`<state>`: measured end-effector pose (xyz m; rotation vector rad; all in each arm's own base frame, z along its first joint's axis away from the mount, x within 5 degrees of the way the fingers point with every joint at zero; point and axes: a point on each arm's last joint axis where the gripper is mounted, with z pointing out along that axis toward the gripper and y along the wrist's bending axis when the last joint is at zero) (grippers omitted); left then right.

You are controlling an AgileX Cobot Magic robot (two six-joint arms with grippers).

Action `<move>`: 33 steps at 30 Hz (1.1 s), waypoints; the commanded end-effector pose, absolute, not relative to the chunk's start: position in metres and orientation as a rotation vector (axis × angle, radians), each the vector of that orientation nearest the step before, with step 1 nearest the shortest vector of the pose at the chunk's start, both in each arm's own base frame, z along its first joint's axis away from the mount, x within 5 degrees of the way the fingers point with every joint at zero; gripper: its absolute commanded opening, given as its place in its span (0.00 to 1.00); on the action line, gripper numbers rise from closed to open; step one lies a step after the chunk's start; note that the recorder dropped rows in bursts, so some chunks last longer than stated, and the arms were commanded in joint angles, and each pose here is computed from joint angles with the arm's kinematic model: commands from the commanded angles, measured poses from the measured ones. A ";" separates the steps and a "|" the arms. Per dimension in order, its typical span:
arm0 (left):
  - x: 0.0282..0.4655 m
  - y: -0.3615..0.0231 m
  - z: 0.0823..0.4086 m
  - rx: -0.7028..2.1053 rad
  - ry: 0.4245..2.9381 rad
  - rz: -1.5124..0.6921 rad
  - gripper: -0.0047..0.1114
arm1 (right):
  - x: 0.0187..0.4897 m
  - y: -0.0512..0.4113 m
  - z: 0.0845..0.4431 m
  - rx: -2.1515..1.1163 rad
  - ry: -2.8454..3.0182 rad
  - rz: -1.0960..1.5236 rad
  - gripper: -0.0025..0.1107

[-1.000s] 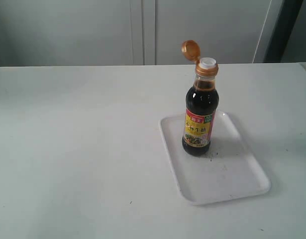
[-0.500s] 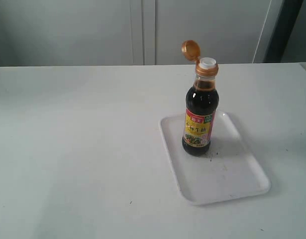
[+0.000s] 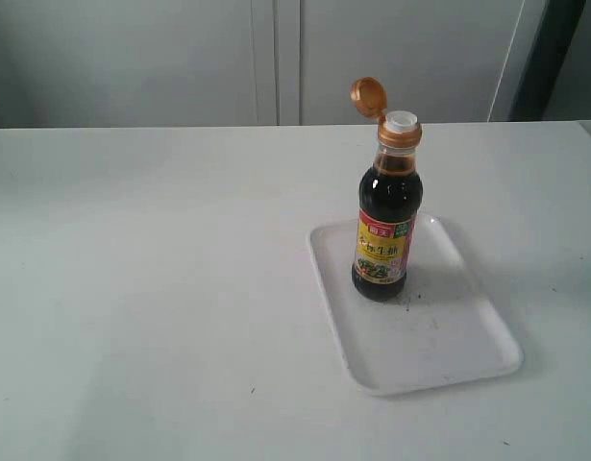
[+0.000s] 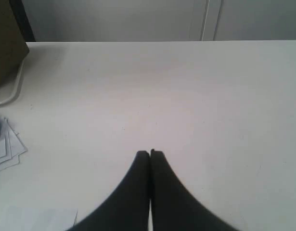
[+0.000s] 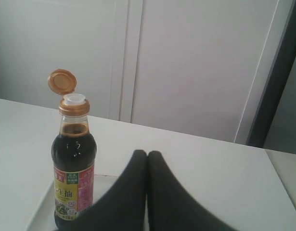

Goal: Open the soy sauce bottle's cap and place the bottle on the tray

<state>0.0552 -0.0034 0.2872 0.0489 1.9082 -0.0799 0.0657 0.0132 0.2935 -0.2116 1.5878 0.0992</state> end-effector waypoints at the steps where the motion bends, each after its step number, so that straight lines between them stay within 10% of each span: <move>1: 0.054 -0.003 0.285 0.040 1.913 -0.084 0.04 | 0.065 0.013 0.293 -0.205 1.583 0.107 0.02; 33: 0.047 -0.004 0.201 0.077 1.883 -0.029 0.04 | 0.065 0.013 0.293 -0.205 1.583 0.107 0.02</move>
